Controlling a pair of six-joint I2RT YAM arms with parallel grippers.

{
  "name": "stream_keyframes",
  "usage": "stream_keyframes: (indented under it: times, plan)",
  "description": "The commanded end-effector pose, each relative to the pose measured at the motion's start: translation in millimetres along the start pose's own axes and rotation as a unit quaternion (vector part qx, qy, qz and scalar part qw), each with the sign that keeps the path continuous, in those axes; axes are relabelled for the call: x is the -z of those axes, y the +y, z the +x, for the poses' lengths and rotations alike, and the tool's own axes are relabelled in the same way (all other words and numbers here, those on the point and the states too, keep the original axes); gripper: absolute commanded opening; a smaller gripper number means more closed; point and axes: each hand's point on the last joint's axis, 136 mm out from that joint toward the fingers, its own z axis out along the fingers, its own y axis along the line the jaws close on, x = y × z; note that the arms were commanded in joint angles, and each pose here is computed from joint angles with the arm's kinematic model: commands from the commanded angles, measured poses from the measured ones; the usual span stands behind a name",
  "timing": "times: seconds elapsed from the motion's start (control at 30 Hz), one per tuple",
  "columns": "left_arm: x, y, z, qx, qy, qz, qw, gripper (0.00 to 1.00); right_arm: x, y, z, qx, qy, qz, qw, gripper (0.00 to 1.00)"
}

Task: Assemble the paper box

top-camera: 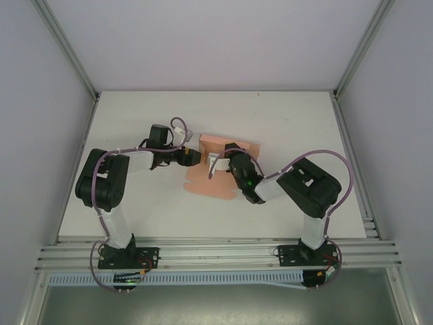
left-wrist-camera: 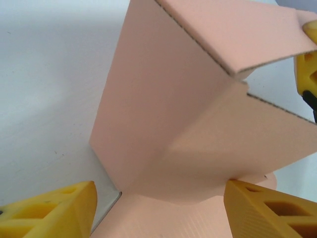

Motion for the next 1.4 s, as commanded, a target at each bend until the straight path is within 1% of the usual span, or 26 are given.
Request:
stream_keyframes:
  times: [0.0, 0.07, 0.13, 0.17, 0.2, 0.27, 0.4, 0.43, 0.47, 0.53, 0.67, 0.73, 0.83, 0.93, 1.0, 1.07, 1.13, 1.17, 1.23, 1.3, 1.33, 1.37]
  plan:
    - [4, 4, -35, -0.056, -0.044, -0.022, 0.997, 0.67, 11, -1, -9, -0.003, -0.017, -0.002, 1.0, 0.0]
    - [-2, 10, -40, -0.048, -0.037, -0.028, 0.998, 0.66, 12, 0, -11, -0.006, -0.02, -0.009, 1.0, 0.0]
    - [-8, 16, -34, -0.034, -0.02, -0.031, 0.999, 0.67, 13, 3, -12, -0.009, -0.022, -0.018, 1.0, 0.0]
    - [-10, 18, -31, -0.032, -0.018, -0.031, 0.999, 0.69, 14, 5, -13, -0.011, -0.023, -0.024, 0.999, 0.0]
    - [-10, 16, -35, -0.039, -0.025, -0.024, 0.999, 0.72, 14, 8, -13, -0.011, -0.024, -0.029, 0.999, 0.0]
    - [-12, 9, -38, -0.054, -0.033, -0.003, 0.998, 0.73, 15, 11, -13, -0.01, -0.024, -0.036, 0.999, 0.0]
    - [-25, 12, -40, -0.069, -0.014, -0.014, 0.997, 0.73, 16, 16, -15, -0.02, -0.03, -0.048, 0.998, 0.0]
    - [-29, 11, -39, -0.075, -0.008, -0.009, 0.997, 0.73, 17, 20, -16, -0.024, -0.033, -0.056, 0.998, 0.0]
    - [-31, 5, -38, -0.084, -0.005, 0.012, 0.996, 0.73, 17, 21, -17, -0.03, -0.038, -0.065, 0.997, 0.0]
    - [-31, -6, -38, -0.105, -0.016, 0.043, 0.993, 0.73, 18, 28, -18, -0.035, -0.04, -0.084, 0.995, 0.0]
    - [-31, -9, -42, -0.129, -0.025, 0.052, 0.99, 0.72, 19, 35, -17, -0.039, -0.037, -0.099, 0.994, 0.0]
    - [-31, -14, -44, -0.141, -0.034, 0.067, 0.987, 0.73, 18, 38, -18, -0.039, -0.037, -0.106, 0.993, 0.0]
    - [-37, -16, -46, -0.133, -0.031, 0.088, 0.987, 0.71, 18, 40, -20, -0.043, -0.04, -0.114, 0.992, 0.0]
    - [-45, -9, -46, -0.122, -0.02, 0.071, 0.99, 0.62, 17, 42, -18, -0.048, -0.037, -0.119, 0.991, 0.0]
    - [-48, -4, -46, -0.113, -0.018, 0.063, 0.991, 0.49, 18, 45, -19, -0.049, -0.035, -0.127, 0.99, 0.0]
    - [-49, -1, -47, -0.108, -0.027, 0.053, 0.992, 0.44, 19, 46, -19, -0.053, -0.035, -0.13, 0.989, 0.0]
    - [-50, 2, -48, -0.099, -0.033, 0.037, 0.994, 0.35, 19, 46, -19, -0.059, -0.035, -0.131, 0.989, 0.0]
    - [-52, 6, -49, -0.093, -0.038, 0.016, 0.995, 0.28, 19, 45, -20, -0.063, -0.035, -0.131, 0.989, 0.0]
    - [-54, 10, -49, -0.1, -0.044, -0.019, 0.994, 0.25, 21, 44, -21, -0.07, -0.038, -0.132, 0.988, 0.0]
    - [-56, 15, -50, -0.099, -0.046, -0.057, 0.992, 0.19, 22, 45, -21, -0.076, -0.035, -0.136, 0.987, 0.0]
    - [-59, 18, -47, -0.097, -0.041, -0.073, 0.992, 0.13, 22, 44, -20, -0.081, -0.034, -0.136, 0.987, 0.0]
    - [-61, 21, -47, -0.09, -0.036, -0.098, 0.991, 0.03, 23, 44, -21, -0.084, -0.034, -0.136, 0.987, 0.0]
